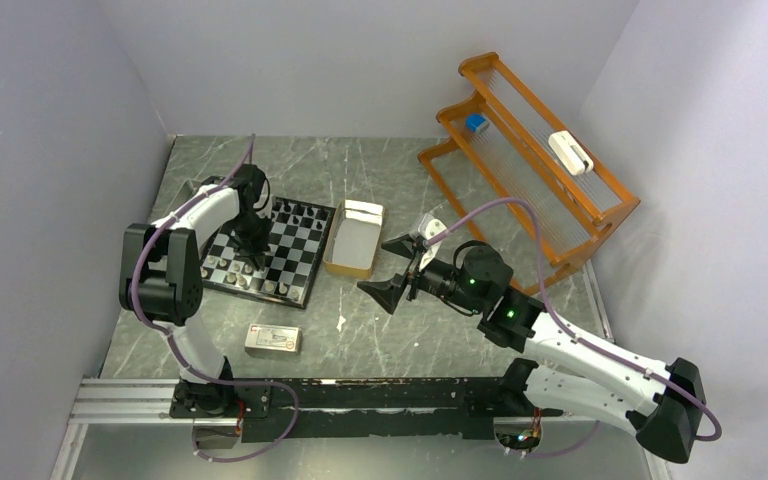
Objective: Set up the chess pieces on the board
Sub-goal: Place the chess piece on the chessboard.
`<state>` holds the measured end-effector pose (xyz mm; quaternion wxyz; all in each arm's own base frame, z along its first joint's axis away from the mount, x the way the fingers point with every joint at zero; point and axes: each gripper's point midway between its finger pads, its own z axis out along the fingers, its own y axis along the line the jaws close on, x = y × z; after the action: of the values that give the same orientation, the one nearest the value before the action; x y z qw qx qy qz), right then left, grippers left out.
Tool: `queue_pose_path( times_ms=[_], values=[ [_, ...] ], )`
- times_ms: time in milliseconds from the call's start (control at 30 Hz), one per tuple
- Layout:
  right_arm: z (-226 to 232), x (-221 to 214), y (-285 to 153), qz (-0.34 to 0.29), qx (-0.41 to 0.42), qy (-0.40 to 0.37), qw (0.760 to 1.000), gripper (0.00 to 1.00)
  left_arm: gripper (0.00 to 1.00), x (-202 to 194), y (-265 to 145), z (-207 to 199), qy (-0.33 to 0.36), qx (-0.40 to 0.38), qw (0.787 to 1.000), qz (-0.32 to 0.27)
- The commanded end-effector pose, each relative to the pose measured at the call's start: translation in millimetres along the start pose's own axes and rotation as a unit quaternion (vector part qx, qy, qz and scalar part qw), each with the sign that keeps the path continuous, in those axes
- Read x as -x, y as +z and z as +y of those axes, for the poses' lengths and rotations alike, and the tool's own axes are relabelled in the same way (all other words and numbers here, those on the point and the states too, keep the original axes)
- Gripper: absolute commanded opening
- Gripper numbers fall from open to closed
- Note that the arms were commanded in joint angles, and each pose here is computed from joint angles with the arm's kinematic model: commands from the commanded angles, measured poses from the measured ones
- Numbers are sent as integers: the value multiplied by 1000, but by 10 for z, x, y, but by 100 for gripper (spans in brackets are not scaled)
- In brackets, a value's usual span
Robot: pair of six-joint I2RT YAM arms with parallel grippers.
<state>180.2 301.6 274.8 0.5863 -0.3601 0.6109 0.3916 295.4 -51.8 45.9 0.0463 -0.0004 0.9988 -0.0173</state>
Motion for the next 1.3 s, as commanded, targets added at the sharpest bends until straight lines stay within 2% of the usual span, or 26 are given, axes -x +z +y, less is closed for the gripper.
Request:
queue_pose_path(
  times_ms=[0,500,1267],
  values=[
    [4,72,-36,-10,-2,-6,1000,100,8,-26,47,68,1,11,1000,6],
    [15,44,-43,-9,1,-5,1000,100,9,-29,75,148,-2,35,999,9],
    [25,22,-34,-8,4,-2,1000,100,25,34,10,37,4,3,1000,-2]
  ],
)
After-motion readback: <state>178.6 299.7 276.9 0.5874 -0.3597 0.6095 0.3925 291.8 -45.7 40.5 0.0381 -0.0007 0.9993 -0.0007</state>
